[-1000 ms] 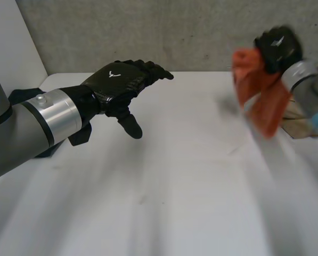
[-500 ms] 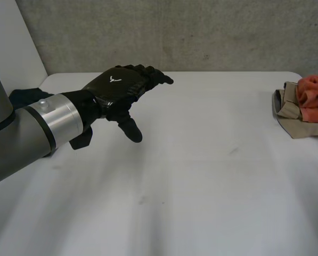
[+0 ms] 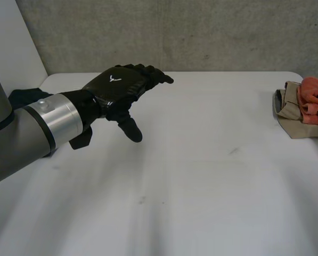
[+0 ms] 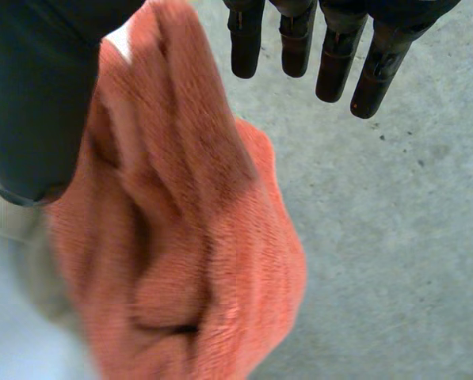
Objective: Fold the laundry.
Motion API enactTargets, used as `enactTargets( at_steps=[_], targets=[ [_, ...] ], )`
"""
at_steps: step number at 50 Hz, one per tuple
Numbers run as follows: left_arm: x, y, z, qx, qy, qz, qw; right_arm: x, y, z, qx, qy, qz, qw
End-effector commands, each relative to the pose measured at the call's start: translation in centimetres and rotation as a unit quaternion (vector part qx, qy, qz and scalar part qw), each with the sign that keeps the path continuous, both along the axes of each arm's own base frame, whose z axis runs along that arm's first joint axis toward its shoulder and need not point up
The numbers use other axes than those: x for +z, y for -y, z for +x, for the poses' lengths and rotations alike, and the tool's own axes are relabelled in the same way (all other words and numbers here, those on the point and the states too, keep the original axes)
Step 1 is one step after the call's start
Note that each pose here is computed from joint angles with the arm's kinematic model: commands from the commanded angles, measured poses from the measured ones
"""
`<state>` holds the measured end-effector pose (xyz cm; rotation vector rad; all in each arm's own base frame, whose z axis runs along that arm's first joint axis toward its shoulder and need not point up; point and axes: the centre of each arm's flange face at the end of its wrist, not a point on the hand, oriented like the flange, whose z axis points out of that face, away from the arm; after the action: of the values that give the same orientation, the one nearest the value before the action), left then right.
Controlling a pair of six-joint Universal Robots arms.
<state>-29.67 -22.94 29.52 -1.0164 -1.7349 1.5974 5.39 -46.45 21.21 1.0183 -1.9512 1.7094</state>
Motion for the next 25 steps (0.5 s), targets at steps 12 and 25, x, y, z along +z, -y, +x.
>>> enactTargets(
  at_steps=[12,25],
  targets=[
    [3.3,0.5,1.1,0.026,-0.045,-0.031,0.998,14.0,-7.0,7.2,0.014,0.273,-0.097,0.957],
    [7.0,5.9,7.5,0.253,-0.133,-0.095,0.954,10.3,-14.6,22.5,0.11,0.314,-0.037,0.943]
  ],
)
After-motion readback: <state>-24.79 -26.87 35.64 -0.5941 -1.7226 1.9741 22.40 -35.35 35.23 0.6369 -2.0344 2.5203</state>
